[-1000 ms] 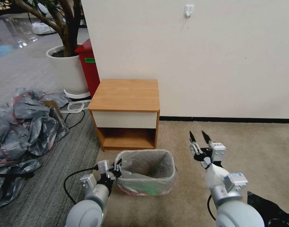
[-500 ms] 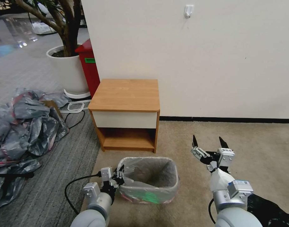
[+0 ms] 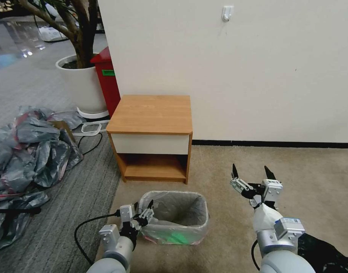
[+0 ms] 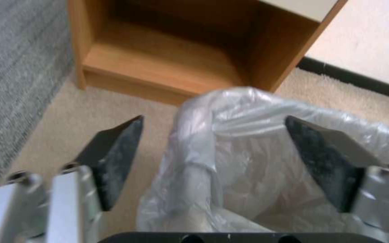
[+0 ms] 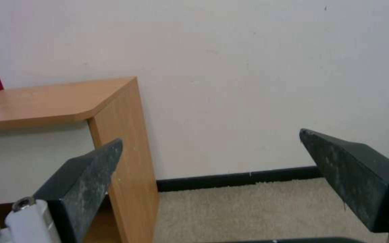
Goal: Pick up the garbage bag from the table and place it over the trash can.
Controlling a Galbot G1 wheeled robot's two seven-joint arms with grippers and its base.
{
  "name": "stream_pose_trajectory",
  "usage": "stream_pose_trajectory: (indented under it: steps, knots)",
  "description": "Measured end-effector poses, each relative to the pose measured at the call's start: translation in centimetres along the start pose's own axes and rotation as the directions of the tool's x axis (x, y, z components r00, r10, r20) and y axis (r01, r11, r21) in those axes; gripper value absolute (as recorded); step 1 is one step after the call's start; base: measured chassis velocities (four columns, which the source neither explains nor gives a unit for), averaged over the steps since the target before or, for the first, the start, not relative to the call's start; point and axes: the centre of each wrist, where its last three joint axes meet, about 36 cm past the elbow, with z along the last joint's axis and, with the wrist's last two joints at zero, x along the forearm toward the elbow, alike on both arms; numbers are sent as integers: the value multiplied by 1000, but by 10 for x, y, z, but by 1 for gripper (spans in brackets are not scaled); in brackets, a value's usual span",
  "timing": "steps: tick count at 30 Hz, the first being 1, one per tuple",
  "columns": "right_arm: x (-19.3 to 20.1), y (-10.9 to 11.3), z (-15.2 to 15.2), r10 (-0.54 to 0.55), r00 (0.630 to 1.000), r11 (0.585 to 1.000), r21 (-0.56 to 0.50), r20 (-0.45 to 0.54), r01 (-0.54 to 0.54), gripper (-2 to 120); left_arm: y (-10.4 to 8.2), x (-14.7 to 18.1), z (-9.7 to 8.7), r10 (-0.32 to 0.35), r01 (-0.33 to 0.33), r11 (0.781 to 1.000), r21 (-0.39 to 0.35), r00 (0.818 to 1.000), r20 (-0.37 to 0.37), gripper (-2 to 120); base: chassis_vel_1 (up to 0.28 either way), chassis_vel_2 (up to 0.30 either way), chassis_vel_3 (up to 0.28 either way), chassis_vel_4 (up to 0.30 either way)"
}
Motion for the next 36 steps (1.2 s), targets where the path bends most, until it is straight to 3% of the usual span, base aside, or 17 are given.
stream_pose_trajectory:
  steps: [3, 5, 9, 10, 12, 13, 15, 17, 21, 36]
  knots:
    - [2, 1, 1, -1, 1000, 1000, -27, -12, 1, 100, 3, 6, -6, -5, 6, 1000, -22, 1000, 25, 97, 0, 0, 0, 0]
    - [3, 1, 2, -2, 1000, 999, -35, -13, 1, 100, 4, 7, -7, -7, 9, 999, -34, 999, 39, 98, 0, 0, 0, 0]
    - [10, -3, 10, 3, 1000, 997, -83, -18, -5, 100, 17, 20, -22, -14, 35, 992, -120, 986, 166, 100, 0, 0, 0, 0]
    - [10, -3, 10, 3, 1000, 997, -83, -18, -5, 100, 17, 20, -22, -14, 35, 992, -120, 986, 166, 100, 0, 0, 0, 0]
    - [20, -7, 20, 11, 1000, 995, -98, -7, -11, 100, 31, 29, -25, -7, 77, 971, -228, 955, 295, 100, 0, 0, 0, 0]
    - [20, -7, 20, 11, 1000, 995, -98, -7, -11, 100, 31, 29, -25, -7, 77, 971, -228, 955, 295, 100, 0, 0, 0, 0]
    - [30, -11, 29, 15, 1000, 994, -110, 11, -13, 100, 41, 37, -28, 17, 102, 950, -296, 927, 375, 100, 0, 0, 0, 0]
    - [39, -14, 34, 20, 1000, 993, -119, 23, -17, 100, 43, 43, -31, 27, 111, 945, -307, 911, 411, 100, 0, 0, 0, 0]
    - [58, -22, 46, 32, 998, 993, -117, 52, -26, 100, 39, 56, -37, 32, 118, 946, -302, 892, 451, 100, 0, 0, 0, 0]
    - [63, -25, 50, 35, 998, 996, -87, 54, -30, 100, 35, 60, -38, 29, 122, 944, -307, 895, 446, 100, 0, 0, 0, 0]
